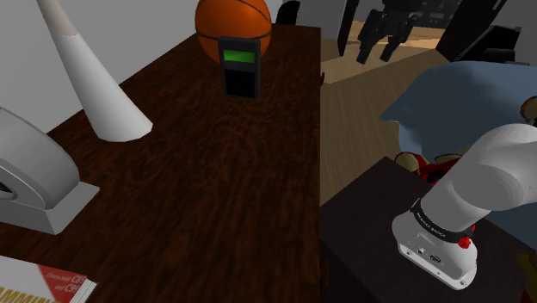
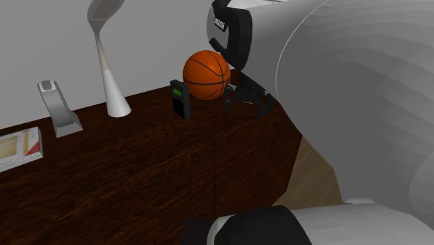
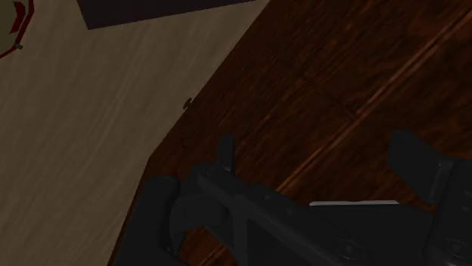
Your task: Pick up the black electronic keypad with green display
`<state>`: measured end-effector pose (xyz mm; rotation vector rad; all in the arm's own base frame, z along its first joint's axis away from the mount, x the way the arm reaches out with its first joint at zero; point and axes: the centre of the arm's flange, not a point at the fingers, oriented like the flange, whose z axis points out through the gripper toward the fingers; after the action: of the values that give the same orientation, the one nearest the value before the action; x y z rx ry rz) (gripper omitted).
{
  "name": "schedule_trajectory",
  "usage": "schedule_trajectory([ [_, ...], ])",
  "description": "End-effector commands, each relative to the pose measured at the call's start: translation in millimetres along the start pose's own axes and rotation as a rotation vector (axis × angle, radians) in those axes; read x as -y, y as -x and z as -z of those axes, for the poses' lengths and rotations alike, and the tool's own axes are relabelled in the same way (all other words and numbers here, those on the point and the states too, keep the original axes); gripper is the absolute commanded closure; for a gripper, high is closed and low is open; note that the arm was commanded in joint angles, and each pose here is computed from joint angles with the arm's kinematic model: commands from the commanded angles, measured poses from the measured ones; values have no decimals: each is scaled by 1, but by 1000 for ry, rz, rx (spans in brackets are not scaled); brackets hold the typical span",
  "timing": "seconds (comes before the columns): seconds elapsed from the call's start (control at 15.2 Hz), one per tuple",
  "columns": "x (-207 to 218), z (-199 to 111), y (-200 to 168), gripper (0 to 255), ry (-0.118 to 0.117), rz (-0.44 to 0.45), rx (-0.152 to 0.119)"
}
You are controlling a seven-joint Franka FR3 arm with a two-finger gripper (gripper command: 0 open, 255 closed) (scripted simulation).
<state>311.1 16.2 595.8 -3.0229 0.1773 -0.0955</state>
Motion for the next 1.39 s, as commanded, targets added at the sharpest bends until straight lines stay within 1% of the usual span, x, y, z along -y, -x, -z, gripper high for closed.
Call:
schedule_trajectory([
  [0.0,0,0,0,0,0,0,0],
  [0.66,112,13,-85,0,43,147,43],
  [1.32,235,17,-154,0,86,295,86],
])
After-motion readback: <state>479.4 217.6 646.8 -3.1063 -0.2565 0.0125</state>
